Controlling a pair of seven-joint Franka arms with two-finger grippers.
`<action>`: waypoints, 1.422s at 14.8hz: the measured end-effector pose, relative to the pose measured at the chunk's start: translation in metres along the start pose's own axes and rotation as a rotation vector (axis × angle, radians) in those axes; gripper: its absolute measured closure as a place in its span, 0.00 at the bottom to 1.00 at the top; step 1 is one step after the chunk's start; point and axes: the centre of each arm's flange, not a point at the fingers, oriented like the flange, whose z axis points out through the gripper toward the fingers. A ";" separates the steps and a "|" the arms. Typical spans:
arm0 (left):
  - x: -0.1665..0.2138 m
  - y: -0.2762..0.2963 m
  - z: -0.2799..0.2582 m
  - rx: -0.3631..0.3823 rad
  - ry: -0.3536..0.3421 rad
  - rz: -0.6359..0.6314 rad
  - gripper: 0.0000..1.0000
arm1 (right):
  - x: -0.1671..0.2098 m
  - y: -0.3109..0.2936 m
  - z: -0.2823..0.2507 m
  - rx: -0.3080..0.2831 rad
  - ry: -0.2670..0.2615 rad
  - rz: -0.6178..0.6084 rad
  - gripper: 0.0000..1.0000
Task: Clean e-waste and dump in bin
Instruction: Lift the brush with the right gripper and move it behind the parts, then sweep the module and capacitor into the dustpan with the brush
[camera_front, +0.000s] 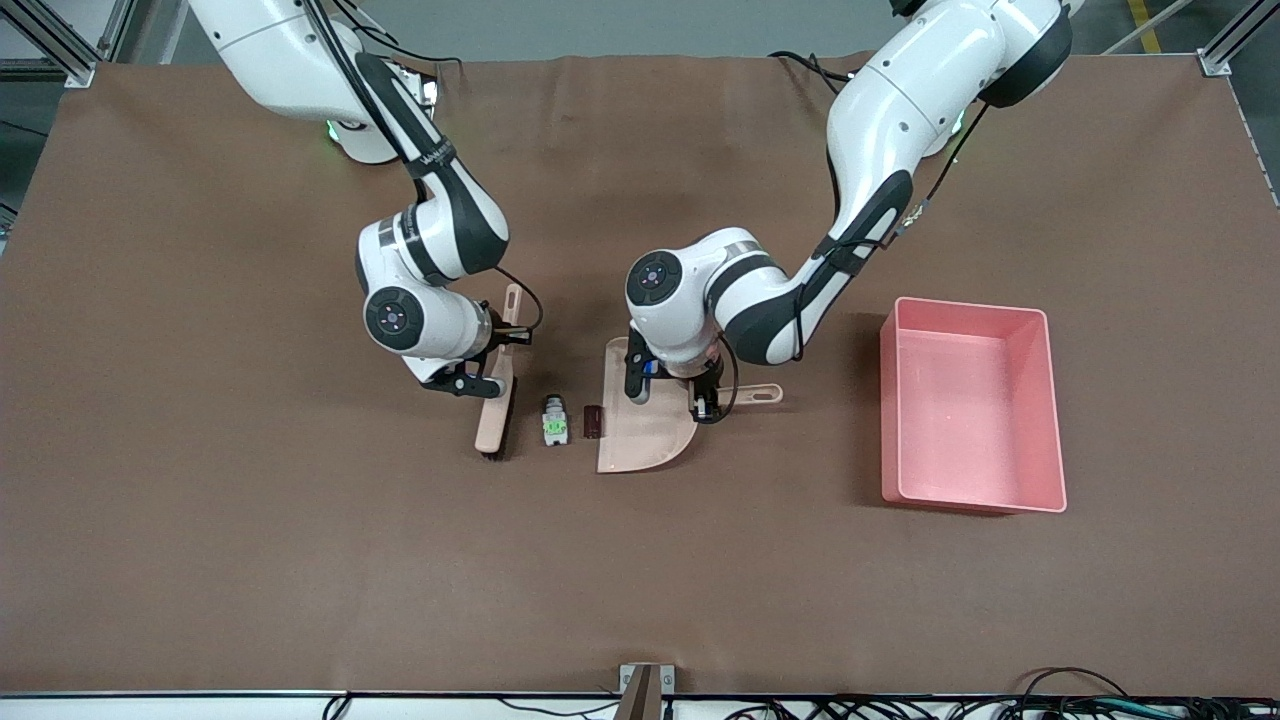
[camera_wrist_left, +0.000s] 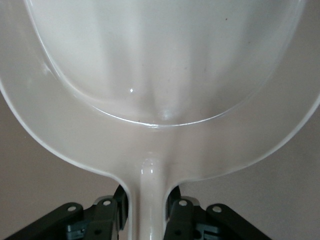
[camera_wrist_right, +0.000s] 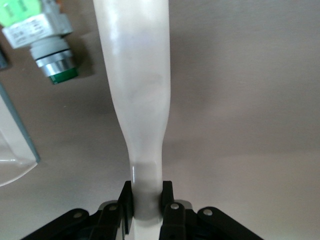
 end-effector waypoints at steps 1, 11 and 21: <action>0.000 0.000 0.000 0.000 0.000 0.000 0.67 | -0.002 -0.008 0.005 -0.005 -0.003 -0.010 0.74; 0.000 0.000 0.001 0.000 -0.001 -0.001 0.67 | -0.023 -0.057 0.014 -0.018 0.007 -0.078 0.74; -0.001 -0.001 0.003 -0.001 -0.004 -0.002 0.67 | -0.034 -0.090 0.030 -0.016 0.000 -0.113 0.74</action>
